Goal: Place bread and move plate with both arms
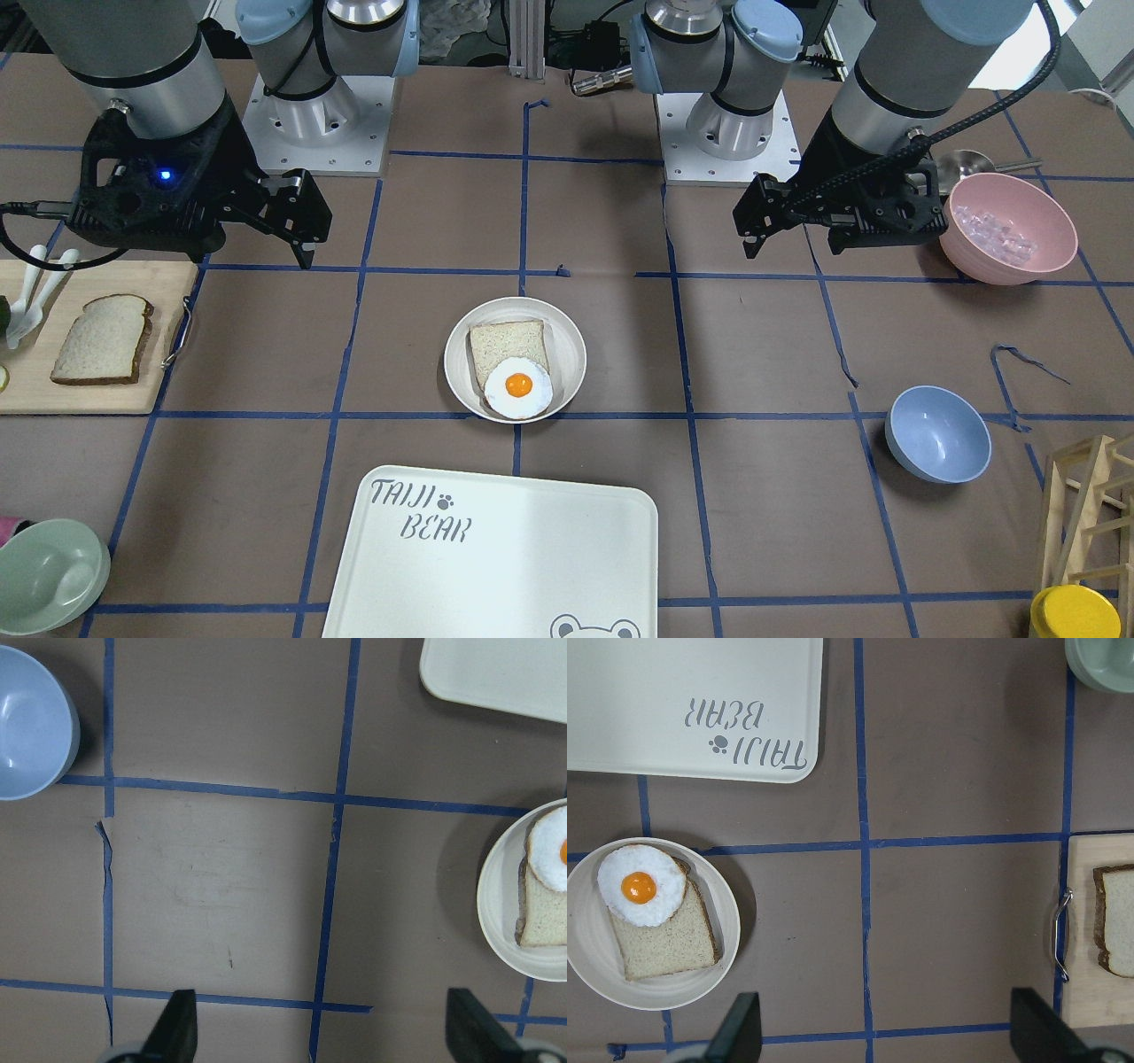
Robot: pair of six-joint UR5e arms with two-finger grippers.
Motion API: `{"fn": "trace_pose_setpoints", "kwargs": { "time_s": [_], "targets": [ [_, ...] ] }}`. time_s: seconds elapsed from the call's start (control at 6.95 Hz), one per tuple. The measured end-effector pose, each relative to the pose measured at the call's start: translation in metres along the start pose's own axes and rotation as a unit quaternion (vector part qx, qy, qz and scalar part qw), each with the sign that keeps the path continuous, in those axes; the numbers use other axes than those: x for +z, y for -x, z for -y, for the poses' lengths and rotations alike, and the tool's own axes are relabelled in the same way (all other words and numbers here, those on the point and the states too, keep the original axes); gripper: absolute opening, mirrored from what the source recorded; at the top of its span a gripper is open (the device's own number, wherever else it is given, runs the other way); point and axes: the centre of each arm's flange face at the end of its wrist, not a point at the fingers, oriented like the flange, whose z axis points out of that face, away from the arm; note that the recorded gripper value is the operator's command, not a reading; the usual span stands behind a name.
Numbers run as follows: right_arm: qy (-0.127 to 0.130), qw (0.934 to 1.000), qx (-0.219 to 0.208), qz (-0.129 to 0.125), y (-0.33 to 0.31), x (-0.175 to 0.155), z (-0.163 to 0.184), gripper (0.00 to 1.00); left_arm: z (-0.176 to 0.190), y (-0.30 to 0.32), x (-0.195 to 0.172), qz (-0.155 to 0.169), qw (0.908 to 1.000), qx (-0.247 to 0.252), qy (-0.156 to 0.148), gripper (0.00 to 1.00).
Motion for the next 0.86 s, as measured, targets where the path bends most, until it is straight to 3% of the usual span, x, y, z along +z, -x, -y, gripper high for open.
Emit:
{"fn": "trace_pose_setpoints", "kwargs": {
  "time_s": [0.29,0.43,0.58,0.86],
  "targets": [
    [0.012,0.9998,0.008,-0.01,-0.014,0.013,0.002,1.0,0.0,0.0,0.0,0.001,1.0,0.0,0.0,1.0],
    [0.031,0.9988,0.025,-0.029,-0.041,0.033,0.004,0.93,0.0,0.0,0.001,0.001,1.0,0.0,0.001,1.0],
    [0.041,0.9974,0.035,-0.048,-0.069,0.056,0.006,0.93,0.0,0.0,0.002,0.0,1.0,0.0,0.002,1.0],
    [0.025,0.9957,0.011,-0.089,-0.124,0.116,0.01,0.98,0.0,0.0,0.003,0.0,1.0,0.0,0.003,1.0]
  ]
}}
